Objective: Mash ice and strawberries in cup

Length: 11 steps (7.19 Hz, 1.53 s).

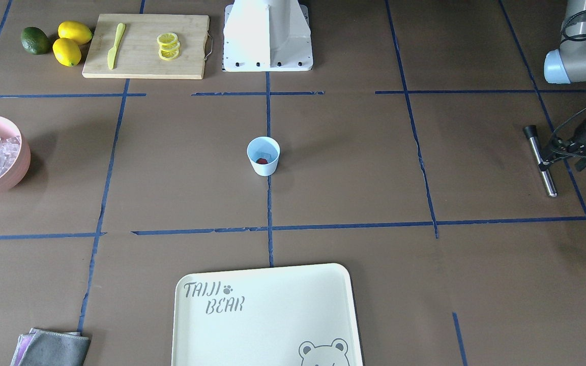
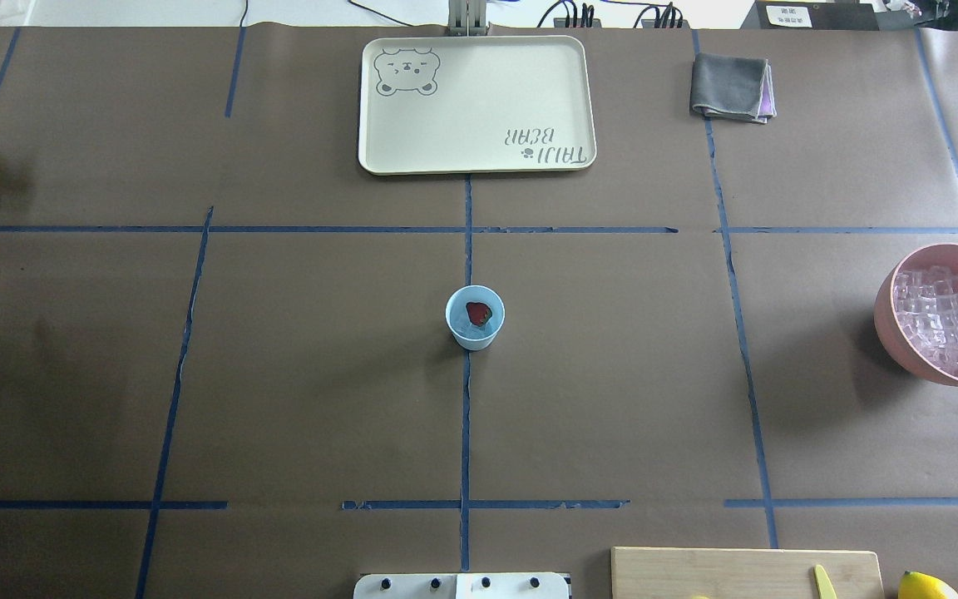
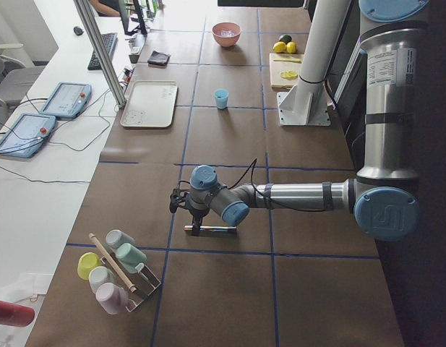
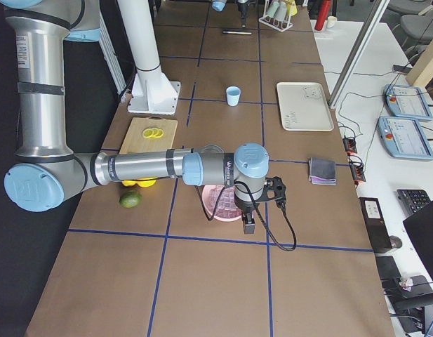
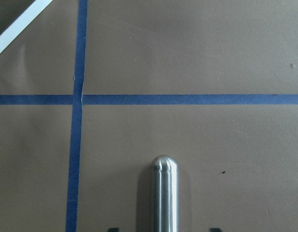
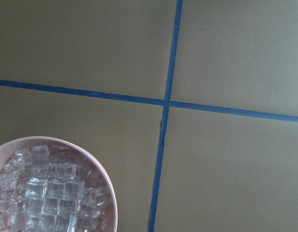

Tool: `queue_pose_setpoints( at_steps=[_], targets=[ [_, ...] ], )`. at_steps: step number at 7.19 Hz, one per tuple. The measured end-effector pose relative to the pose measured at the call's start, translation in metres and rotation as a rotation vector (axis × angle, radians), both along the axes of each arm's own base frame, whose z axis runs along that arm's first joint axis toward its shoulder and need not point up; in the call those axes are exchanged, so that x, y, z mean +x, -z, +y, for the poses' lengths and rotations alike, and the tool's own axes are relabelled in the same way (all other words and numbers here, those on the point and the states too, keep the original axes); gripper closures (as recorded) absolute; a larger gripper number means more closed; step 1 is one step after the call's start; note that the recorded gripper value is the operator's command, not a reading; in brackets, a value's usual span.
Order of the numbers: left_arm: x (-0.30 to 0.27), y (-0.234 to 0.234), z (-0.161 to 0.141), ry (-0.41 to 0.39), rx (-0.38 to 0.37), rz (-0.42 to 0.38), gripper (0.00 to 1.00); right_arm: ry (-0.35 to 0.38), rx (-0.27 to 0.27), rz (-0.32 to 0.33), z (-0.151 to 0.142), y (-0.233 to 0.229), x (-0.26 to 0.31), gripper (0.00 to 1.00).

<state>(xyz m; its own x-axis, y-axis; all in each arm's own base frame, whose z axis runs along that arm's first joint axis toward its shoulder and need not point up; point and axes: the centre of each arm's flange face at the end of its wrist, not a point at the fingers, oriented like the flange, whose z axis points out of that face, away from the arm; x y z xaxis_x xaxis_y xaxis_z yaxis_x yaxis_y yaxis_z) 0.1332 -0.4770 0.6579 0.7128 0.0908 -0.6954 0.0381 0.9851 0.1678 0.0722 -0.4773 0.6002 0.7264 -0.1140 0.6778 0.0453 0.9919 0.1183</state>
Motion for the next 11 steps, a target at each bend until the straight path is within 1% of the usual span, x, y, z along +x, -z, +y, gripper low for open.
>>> queue_pose_setpoints(
  at_steps=[2, 4, 5, 7, 8, 11],
  targets=[
    [-0.038, 0.002, -0.007, -0.09, 0.021, -0.014, 0.0, -0.001, -0.002, -0.001, 0.0, 0.0, 0.0, 0.01],
    [-0.089, 0.013, -0.011, -0.149, 0.013, -0.03, 0.0, -0.003, -0.008, -0.001, 0.001, -0.003, 0.0, 0.01],
    [-0.113, 0.022, -0.01, -0.168, 0.001, -0.022, 0.0, -0.003, -0.009, -0.002, 0.001, -0.003, 0.0, 0.01],
    [-0.159, 0.036, 0.0, -0.178, -0.04, -0.004, 0.0, -0.003, -0.013, -0.003, 0.002, -0.005, 0.0, 0.01],
    [-0.177, 0.04, 0.004, -0.161, -0.074, 0.0, 0.0, -0.003, -0.015, -0.003, 0.002, -0.006, 0.0, 0.01],
    [-0.194, 0.032, 0.008, -0.132, -0.125, 0.006, 0.0, -0.002, -0.026, -0.003, 0.002, -0.012, 0.0, 0.01]
  ],
)
